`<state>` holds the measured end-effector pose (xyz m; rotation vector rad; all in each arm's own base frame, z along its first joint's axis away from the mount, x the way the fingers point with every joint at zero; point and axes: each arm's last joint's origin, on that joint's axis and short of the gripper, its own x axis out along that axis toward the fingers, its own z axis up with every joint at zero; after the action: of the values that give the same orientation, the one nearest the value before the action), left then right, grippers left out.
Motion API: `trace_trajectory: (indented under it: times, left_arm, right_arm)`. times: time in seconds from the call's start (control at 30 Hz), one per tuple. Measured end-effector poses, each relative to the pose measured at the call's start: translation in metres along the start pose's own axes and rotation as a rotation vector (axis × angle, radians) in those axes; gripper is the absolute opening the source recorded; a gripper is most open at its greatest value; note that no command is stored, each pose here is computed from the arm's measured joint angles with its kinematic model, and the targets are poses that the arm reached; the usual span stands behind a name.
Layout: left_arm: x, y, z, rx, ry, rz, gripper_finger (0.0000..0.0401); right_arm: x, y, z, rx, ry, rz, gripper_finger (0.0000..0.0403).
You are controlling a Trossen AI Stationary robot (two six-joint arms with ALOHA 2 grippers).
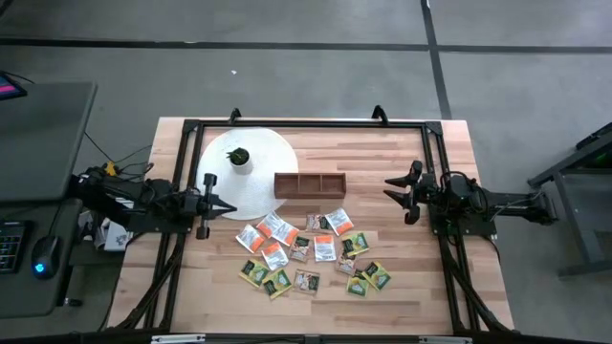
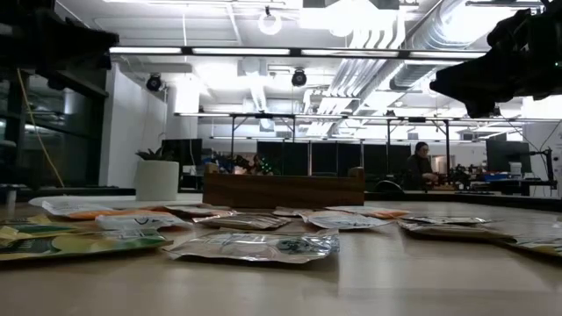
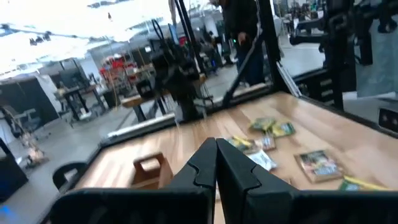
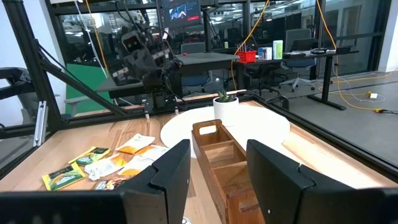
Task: Pick & Place Tea
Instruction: Put the white tea bag into the left section of the wooden organizer
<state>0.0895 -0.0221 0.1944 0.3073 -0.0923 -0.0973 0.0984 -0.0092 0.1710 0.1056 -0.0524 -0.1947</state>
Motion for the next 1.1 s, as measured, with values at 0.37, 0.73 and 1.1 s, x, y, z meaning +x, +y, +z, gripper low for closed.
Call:
trace_trajectory:
  times: [0.37, 0.73, 1.1]
  left_arm:
    - [-0.016, 0.014, 0.03, -0.104, 0.239, -0.055, 0.0001]
    - [-0.012, 0.008, 0.02, -0.637, 0.575, 0.001, 0.0001]
    - [0.006, -0.003, 0.002, -0.861, 0.856, 0.088, 0.0114]
  right_arm:
    - [0.0, 0.0, 0.0, 0.0, 0.0, 0.0, 0.0153]
    - [0.0, 0.0, 0.0, 0.0, 0.0, 0.0, 0.0153]
    - [0.0, 0.0, 0.0, 0.0, 0.0, 0.0, 0.0153]
